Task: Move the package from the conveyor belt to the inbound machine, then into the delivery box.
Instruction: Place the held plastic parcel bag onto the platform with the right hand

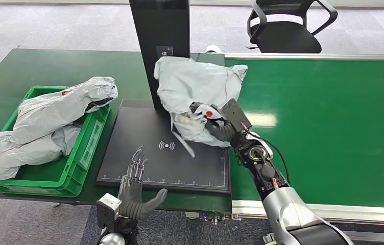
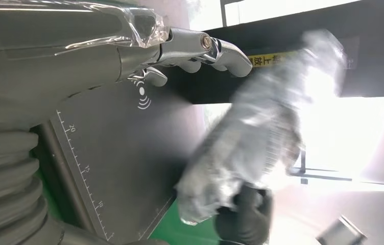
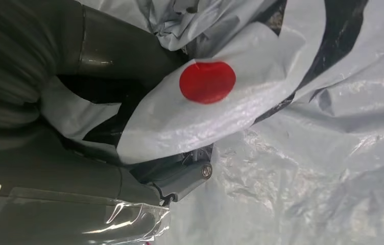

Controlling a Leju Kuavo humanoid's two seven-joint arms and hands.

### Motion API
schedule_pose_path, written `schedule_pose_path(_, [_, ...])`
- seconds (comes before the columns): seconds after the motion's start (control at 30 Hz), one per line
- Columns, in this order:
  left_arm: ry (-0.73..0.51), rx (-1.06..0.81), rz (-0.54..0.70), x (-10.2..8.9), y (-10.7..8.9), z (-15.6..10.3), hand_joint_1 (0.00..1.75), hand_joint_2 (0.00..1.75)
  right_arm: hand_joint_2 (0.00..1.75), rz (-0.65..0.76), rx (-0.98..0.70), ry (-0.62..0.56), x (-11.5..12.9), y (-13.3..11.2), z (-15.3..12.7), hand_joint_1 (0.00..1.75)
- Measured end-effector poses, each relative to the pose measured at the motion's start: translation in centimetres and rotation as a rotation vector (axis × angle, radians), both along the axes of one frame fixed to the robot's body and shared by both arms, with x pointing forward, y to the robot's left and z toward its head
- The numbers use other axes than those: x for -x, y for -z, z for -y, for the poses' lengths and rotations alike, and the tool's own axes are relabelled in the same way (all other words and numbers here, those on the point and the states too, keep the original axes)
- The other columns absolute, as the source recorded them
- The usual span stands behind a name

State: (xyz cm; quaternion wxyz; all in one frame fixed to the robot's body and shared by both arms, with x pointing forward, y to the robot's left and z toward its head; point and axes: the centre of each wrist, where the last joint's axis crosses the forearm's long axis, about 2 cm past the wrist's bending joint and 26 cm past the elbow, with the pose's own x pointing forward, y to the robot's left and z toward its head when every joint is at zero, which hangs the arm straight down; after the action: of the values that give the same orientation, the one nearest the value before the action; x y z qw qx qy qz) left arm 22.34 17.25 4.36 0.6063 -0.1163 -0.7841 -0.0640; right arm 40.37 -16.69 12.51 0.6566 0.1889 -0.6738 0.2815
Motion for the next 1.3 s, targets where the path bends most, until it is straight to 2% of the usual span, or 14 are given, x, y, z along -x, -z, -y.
schedule_pose_path(0.33, [-0.014, 0.003, -0.01, 0.0, 0.0, -0.1, 0.0, 1.75, 1.75, -0.118, 0.036, -0.195, 1.4, 1.3, -2.2, 1.75])
schedule_pose_path(0.47, [-0.02, 0.003, -0.014, 0.2, 0.1, -0.2, 0.0, 1.75, 1.75, -0.131, 0.036, -0.226, 1.7, 1.4, -2.9, 1.75])
schedule_pose_path(0.5, [-0.021, 0.002, -0.015, 0.2, 0.2, -0.2, 0.0, 1.75, 1.75, -0.133, 0.036, -0.227, 1.8, 1.4, -2.9, 1.68])
schedule_pose_path(0.6, [-0.025, 0.004, -0.02, 0.4, 0.3, -0.2, 0.0, 1.75, 1.75, -0.138, 0.036, -0.23, 1.9, 1.6, -3.0, 0.39])
schedule_pose_path(0.63, [-0.026, 0.005, -0.021, 0.4, 0.3, -0.2, 0.0, 1.75, 1.75, -0.139, 0.037, -0.229, 1.9, 1.6, -3.0, 0.03])
schedule_pose_path(0.77, [-0.034, 0.007, -0.023, 0.5, 0.3, -0.3, 0.0, 1.75, 1.75, -0.123, 0.031, -0.194, 2.0, 1.7, -3.1, 0.0])
schedule_pose_path(0.87, [-0.062, 0.001, -0.019, 0.6, 0.3, -0.4, 0.0, 1.75, 1.75, -0.055, -0.034, -0.126, 1.9, 1.8, -3.0, 0.0])
schedule_pose_path(1.13, [-0.123, 0.009, -0.01, 1.6, 0.2, -1.1, 0.0, 1.75, 1.75, 0.099, -0.423, -0.04, 2.3, 1.1, -3.0, 0.0])
schedule_pose_path(1.3, [-0.154, 0.011, -0.001, 2.0, 0.1, -1.5, 0.0, 1.75, 1.75, 0.143, -0.586, -0.008, 3.5, 0.9, -2.7, 0.0])
